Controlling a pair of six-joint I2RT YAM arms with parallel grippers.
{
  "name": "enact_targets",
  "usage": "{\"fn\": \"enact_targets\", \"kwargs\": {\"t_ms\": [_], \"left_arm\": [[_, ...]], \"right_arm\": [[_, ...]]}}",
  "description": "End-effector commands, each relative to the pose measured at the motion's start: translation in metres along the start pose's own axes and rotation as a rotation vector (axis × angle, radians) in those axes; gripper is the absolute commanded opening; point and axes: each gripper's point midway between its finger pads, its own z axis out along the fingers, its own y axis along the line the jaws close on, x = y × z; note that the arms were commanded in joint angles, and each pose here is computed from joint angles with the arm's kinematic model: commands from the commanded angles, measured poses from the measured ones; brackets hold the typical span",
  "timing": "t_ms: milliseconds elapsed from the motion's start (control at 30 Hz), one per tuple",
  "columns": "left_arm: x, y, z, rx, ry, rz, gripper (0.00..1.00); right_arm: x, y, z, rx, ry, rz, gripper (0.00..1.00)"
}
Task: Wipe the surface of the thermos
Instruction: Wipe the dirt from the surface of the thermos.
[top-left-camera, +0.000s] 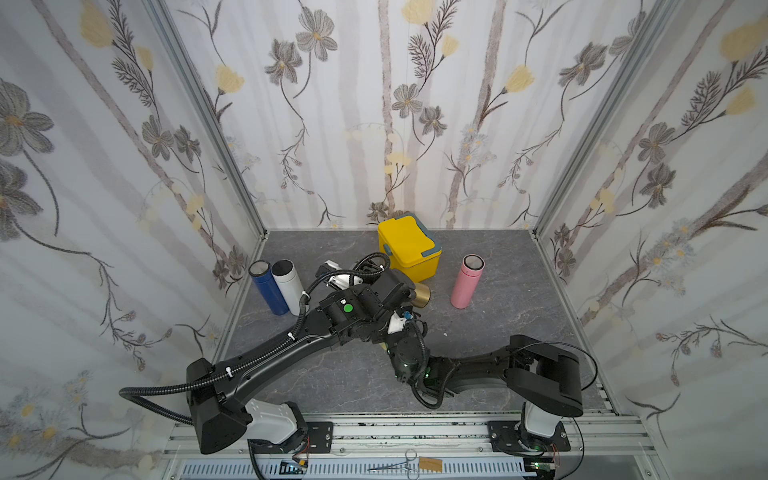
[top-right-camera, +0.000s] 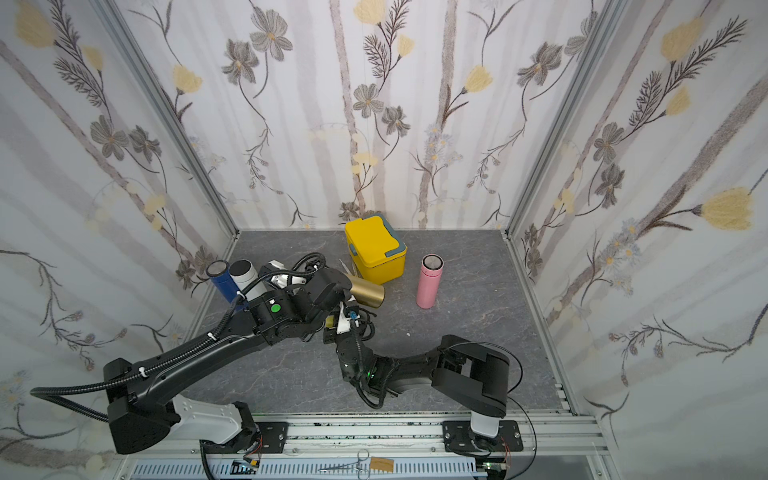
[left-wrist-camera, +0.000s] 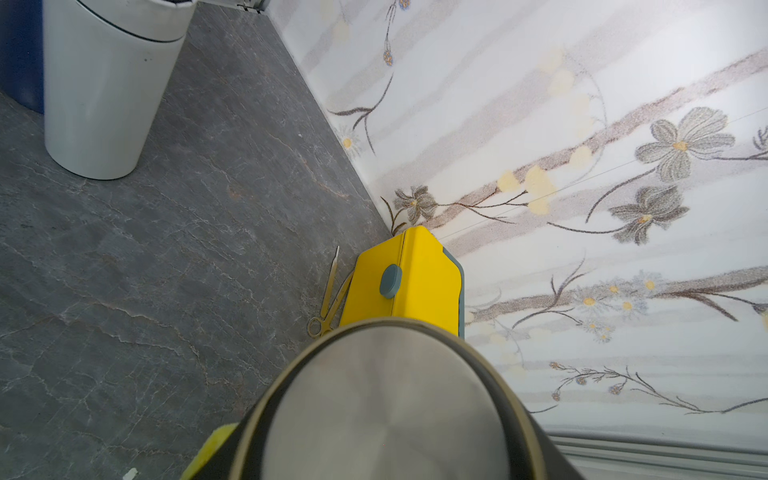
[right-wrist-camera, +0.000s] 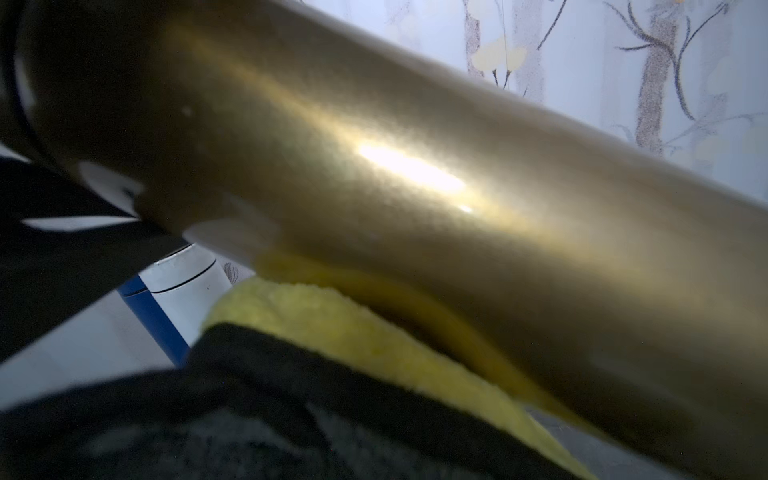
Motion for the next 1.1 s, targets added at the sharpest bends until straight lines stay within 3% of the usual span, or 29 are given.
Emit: {"fn": "enact_targets", "kwargs": {"t_ms": [0, 233, 333, 500, 600, 867, 1067], "left_arm": [[-0.004, 0.02, 0.0, -0.073, -0.012, 0.111, 0.0], [-0.007, 0.028, -0.002, -0.124, -0.029, 0.102, 0.0], [-0.004, 0.029, -0.001, -0.131, -0.02, 0.102, 0.0], [0.002, 0.031, 0.002, -0.142, -0.008, 0.102, 0.0], [0.005, 0.031, 0.003, -0.147, -0.006, 0.102, 0.0], [-0.001, 0.032, 0.001, -0.152, -0.02, 0.101, 0.0], [-0.001, 0.031, 0.0, -0.141, -0.016, 0.104, 0.0]], "right_arm": [[-0.026, -0.002, 0.003, 0.035, -0.108, 0.066, 0.0], [0.007, -0.066, -0.029, 0.184, -0.089, 0.002, 0.0], [-0.006, -0.054, -0.03, 0.184, -0.134, -0.015, 0.0], [-0.044, 0.007, -0.017, 0.149, -0.234, -0.025, 0.0], [-0.046, 0.021, -0.01, 0.125, -0.237, -0.008, 0.0], [0.004, -0.05, -0.037, 0.281, -0.164, -0.045, 0.0], [-0.018, -0.043, -0.037, 0.241, -0.194, -0.012, 0.0]]}}
